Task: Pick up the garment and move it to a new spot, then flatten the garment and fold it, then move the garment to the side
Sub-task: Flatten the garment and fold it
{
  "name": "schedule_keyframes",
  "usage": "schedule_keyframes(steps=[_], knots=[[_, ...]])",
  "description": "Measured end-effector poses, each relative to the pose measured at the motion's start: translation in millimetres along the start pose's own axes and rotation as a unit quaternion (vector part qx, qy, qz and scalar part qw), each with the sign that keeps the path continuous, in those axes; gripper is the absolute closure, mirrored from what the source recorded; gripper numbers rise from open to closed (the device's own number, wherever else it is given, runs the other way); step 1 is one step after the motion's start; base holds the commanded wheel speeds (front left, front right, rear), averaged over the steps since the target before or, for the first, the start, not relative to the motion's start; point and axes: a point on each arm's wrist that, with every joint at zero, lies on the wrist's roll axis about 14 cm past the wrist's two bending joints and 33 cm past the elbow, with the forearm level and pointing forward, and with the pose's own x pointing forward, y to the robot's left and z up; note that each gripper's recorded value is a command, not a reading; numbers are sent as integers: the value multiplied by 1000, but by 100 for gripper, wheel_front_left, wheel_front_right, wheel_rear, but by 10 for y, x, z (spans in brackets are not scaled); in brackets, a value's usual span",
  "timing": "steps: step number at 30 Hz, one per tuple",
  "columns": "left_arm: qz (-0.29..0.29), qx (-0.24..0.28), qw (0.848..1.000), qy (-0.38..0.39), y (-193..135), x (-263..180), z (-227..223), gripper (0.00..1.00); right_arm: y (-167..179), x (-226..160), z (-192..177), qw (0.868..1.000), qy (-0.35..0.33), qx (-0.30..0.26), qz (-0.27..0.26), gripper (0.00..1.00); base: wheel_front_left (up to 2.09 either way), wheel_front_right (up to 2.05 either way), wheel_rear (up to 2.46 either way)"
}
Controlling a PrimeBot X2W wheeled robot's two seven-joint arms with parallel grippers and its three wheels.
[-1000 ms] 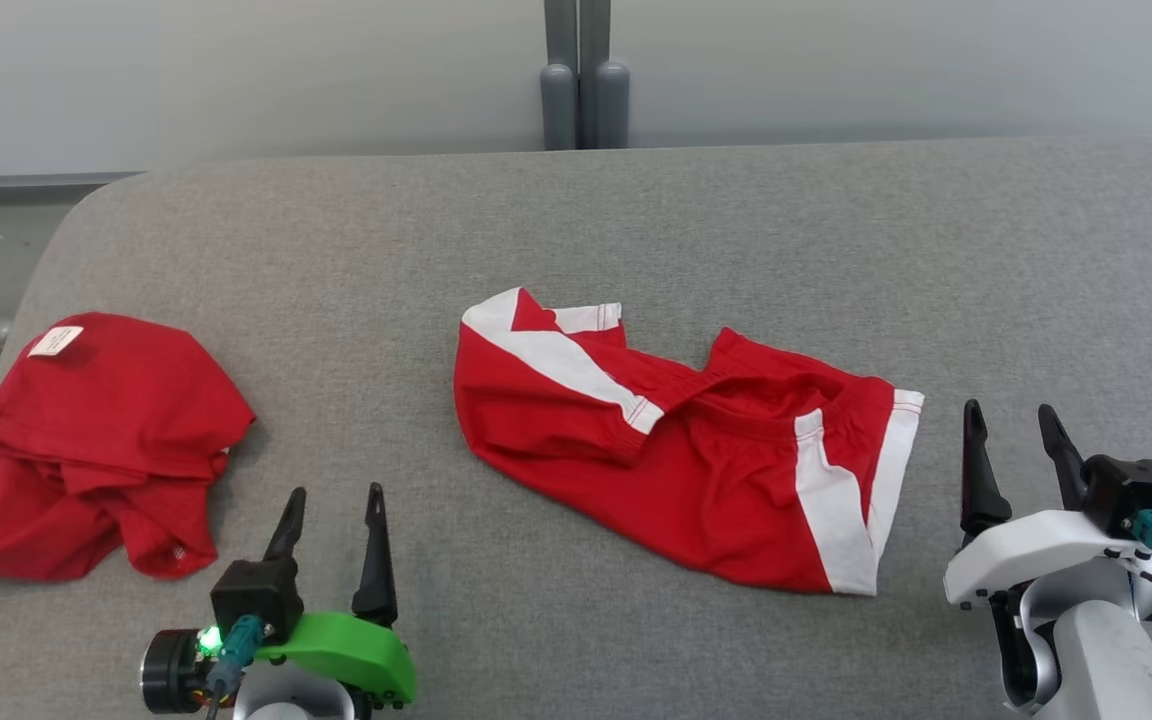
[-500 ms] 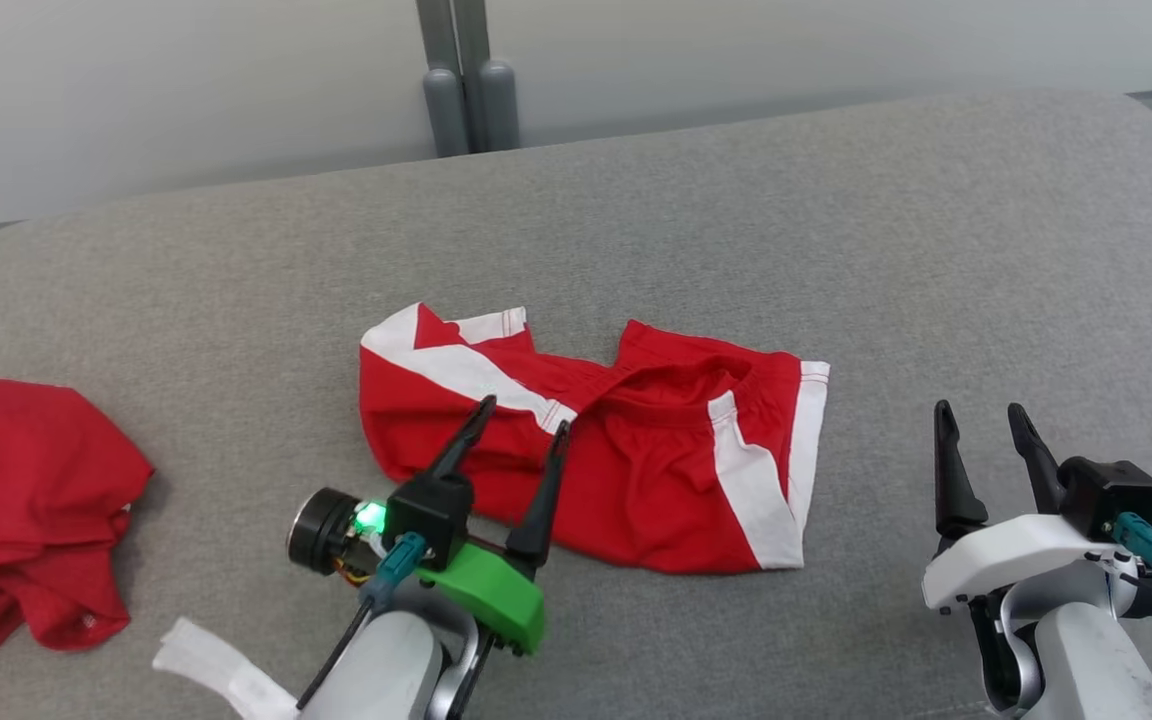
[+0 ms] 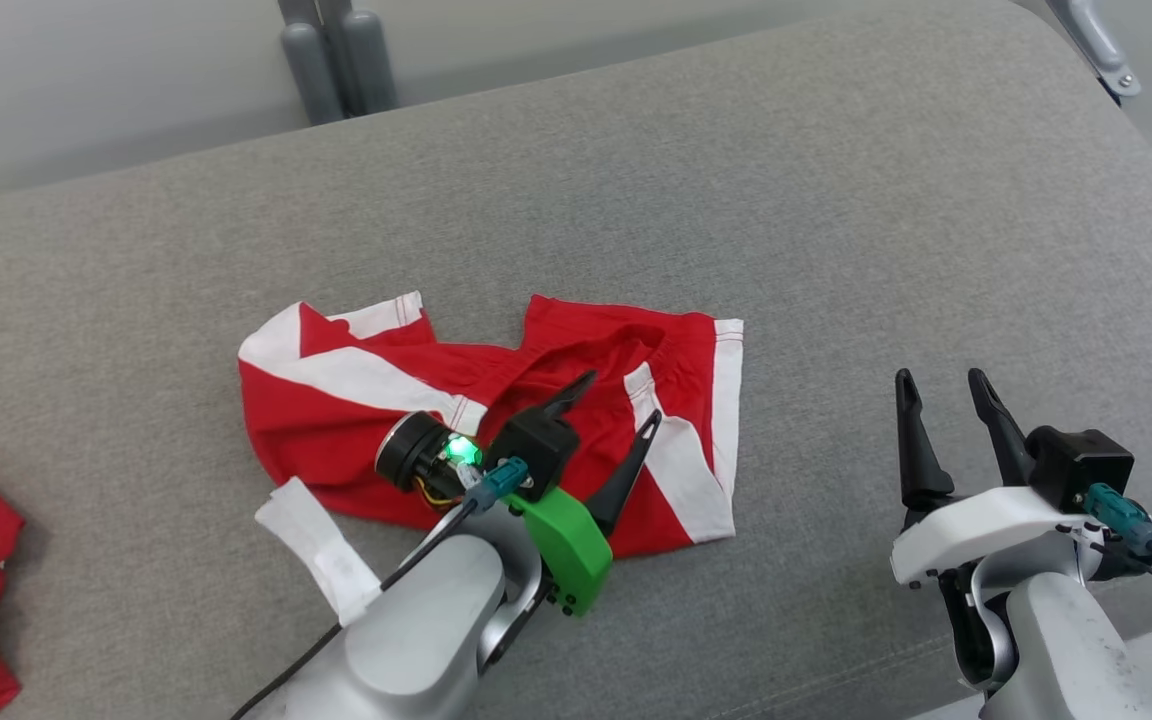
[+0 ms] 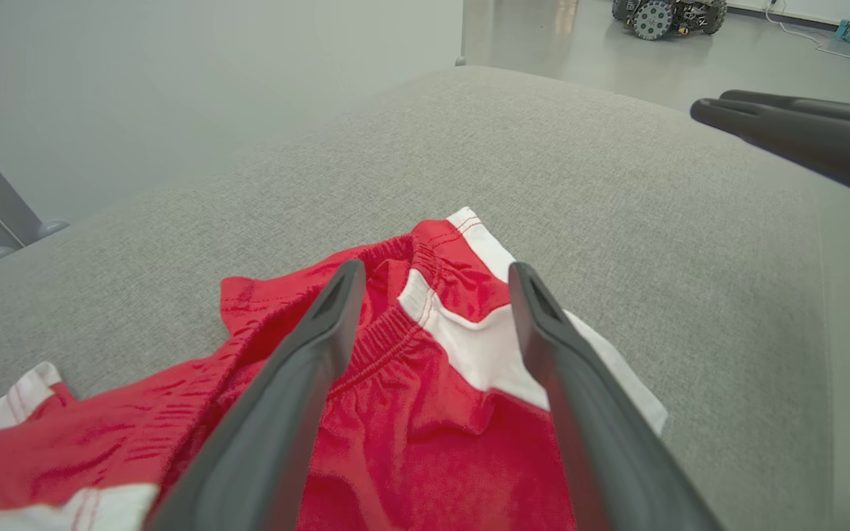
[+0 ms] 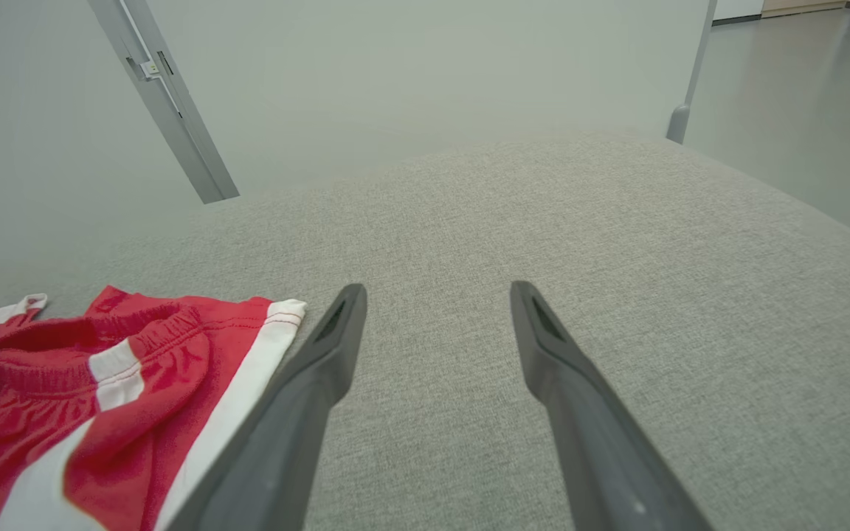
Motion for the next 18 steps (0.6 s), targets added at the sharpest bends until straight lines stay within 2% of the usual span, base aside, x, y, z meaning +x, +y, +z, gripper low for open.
schedule_keyframes(steps=[8,17,18], knots=[[-30,10,999,26,-97,302,-48,0,-136,-61,-5,1000,4,-2,-19,0,0,0,0],[-21,19,996,86,-29,450,-264,0,-250,-120,-68,999,15,0,-37,0,0,0,0],[-23,19,995,90,-34,453,-283,4,-252,-121,-71,999,15,0,-37,0,0,0,0]])
